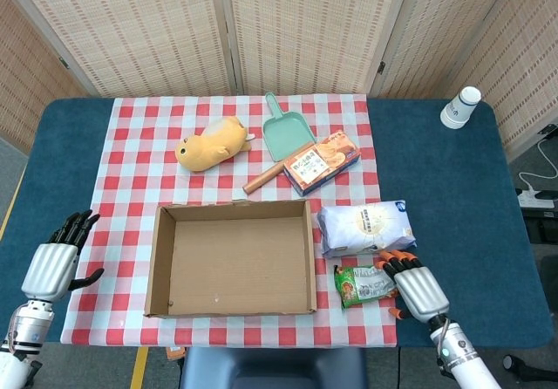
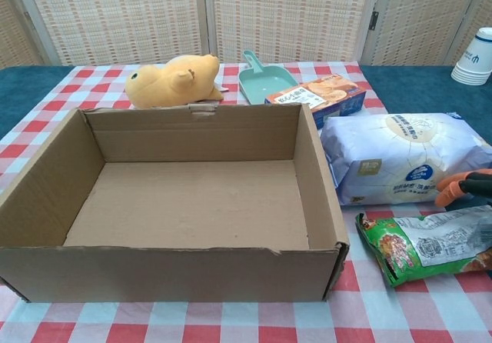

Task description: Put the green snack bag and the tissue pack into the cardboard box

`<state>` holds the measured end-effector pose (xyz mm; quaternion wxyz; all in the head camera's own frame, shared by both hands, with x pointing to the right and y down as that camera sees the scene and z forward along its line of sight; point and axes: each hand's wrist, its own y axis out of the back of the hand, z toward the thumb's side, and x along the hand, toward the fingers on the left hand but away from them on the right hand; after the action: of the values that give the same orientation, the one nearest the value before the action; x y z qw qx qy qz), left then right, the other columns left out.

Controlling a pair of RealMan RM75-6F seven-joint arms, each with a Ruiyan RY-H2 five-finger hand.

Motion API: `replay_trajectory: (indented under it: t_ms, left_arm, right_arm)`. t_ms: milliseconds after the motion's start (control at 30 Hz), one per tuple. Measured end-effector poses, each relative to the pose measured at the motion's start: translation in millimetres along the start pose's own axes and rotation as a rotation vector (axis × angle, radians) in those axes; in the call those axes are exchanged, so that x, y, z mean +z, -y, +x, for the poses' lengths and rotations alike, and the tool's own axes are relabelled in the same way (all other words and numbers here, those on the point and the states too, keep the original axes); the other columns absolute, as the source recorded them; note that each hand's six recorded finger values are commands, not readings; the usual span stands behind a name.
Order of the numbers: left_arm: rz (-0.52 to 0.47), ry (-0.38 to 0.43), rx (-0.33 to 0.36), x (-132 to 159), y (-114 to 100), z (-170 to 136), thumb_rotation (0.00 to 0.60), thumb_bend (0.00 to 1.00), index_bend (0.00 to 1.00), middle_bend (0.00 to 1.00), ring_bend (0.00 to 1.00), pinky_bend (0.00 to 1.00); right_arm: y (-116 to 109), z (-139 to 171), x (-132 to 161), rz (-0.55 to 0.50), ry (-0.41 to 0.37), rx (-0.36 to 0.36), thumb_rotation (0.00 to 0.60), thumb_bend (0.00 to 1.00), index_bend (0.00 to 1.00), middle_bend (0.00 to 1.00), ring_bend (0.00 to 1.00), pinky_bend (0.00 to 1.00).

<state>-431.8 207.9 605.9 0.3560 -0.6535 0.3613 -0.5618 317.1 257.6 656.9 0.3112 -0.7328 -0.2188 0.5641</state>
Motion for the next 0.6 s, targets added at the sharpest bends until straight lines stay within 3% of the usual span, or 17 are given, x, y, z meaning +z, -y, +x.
replay_trajectory:
  t_ms: [600]
  left_arm:
    - [-0.003,0.001,-0.002,-1.0,-0.3,-0.5,0.600,0.19,0.07,0.01,0.00,0.22]
  right_arm:
    - [7.2,-9.4,0.6,-0.008,0.005,0.013,0.600,0.00,0.29,0.16,0.08,0.22]
